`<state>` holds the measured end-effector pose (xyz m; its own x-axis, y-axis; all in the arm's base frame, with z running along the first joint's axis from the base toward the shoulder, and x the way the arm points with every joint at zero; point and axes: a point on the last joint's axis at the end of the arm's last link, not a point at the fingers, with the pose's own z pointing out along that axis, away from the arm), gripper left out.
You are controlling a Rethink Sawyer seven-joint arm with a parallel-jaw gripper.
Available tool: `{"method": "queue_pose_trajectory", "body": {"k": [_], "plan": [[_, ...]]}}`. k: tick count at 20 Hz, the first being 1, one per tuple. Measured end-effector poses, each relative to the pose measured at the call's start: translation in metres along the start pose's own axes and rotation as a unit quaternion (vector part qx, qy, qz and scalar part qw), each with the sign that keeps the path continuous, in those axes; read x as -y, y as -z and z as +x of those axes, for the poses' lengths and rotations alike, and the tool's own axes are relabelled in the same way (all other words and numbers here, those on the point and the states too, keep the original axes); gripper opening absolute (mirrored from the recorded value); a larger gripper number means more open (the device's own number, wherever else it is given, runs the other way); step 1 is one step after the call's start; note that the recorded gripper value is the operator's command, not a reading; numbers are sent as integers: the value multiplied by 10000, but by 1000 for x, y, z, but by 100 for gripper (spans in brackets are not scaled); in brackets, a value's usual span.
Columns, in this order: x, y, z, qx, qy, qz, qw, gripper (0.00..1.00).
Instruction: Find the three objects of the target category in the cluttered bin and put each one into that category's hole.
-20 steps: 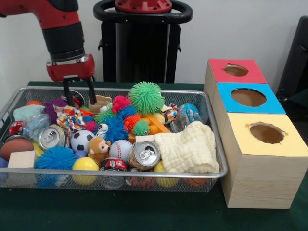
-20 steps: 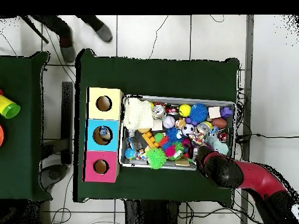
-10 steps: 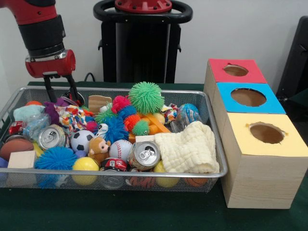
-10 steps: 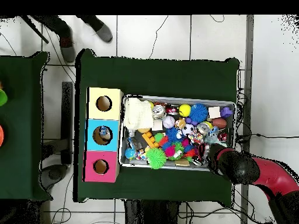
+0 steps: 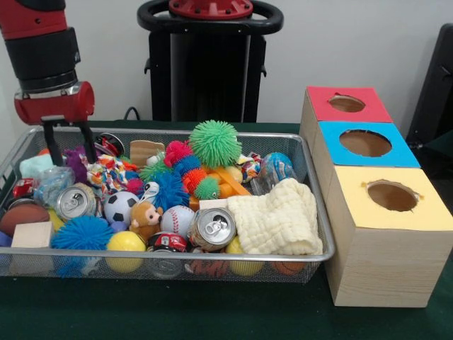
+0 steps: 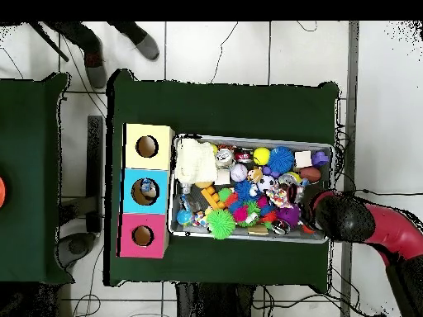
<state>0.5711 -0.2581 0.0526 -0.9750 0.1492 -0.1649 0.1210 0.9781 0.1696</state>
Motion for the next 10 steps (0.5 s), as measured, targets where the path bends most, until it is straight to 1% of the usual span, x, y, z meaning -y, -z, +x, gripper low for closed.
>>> {"method": "queue_pose_trajectory", "body": {"k": [2, 4, 9, 10], "plan": [[2, -2, -10, -7, -13, 11, 10000, 100], [4, -4, -25, -56, -51, -1, 10000, 100], [10, -5, -47, -111, -120, -23, 9999, 100], [13, -4, -54, -86, -148, -25, 9999, 100]]}}
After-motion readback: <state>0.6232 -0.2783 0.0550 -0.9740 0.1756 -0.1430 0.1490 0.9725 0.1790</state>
